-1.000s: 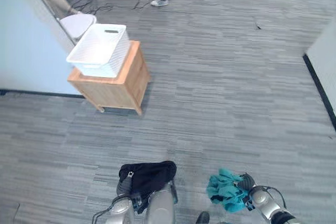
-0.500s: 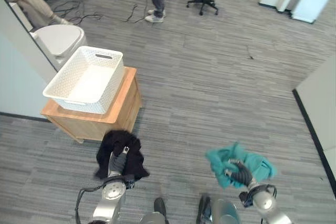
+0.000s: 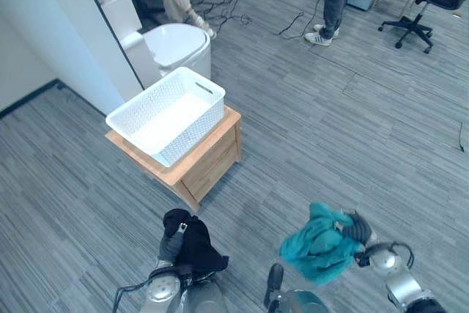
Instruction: Tidy up the quilt and then pick up the clothes from the bed and put them into the laundry hamper.
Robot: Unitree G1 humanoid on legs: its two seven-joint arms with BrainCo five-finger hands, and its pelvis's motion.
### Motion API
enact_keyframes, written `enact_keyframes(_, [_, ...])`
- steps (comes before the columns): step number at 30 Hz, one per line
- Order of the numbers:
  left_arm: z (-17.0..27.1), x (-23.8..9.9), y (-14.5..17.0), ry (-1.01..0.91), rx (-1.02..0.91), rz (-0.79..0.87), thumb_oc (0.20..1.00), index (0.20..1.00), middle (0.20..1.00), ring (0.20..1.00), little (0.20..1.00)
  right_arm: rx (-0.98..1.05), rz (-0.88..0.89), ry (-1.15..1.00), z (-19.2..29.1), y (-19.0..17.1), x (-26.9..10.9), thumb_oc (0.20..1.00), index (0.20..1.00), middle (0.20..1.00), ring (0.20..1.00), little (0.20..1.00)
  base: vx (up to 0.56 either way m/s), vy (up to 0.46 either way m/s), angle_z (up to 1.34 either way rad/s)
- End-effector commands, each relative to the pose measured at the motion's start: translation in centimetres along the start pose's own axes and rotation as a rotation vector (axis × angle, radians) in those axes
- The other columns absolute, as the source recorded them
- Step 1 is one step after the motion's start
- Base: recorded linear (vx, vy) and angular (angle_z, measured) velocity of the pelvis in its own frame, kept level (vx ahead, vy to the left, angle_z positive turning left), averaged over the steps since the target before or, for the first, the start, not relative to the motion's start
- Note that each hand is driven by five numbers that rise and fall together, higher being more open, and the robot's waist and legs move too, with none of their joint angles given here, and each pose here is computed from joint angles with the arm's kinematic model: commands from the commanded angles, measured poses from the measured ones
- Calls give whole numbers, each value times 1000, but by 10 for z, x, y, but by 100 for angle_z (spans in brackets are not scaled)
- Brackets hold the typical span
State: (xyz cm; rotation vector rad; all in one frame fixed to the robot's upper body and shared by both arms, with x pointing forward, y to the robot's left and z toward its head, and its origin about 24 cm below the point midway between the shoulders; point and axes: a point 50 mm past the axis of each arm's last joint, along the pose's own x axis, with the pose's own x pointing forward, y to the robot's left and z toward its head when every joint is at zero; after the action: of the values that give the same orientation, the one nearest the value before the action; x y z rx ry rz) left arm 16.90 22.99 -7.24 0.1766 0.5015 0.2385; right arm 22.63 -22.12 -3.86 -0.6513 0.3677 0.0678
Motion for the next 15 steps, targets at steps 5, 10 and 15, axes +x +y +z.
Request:
enact_keyframes(5, [38,14,43,-148,36,142,200,200,200,200,200,-37,-72,-126,26,-10,6,200,200,200,200,200,317,146,65])
enact_keyframes(10, [54,19,58,-199,99,204,200,200,200,200,200,-28,-120,-165,38,-18,9,200,200,200,200,200,226,6,86])
enact_keyframes(15, [69,25,58,-242,138,171,200,200,200,200,200,11,-208,-149,32,-42,6,200,200,200,200,200,287,-267,127])
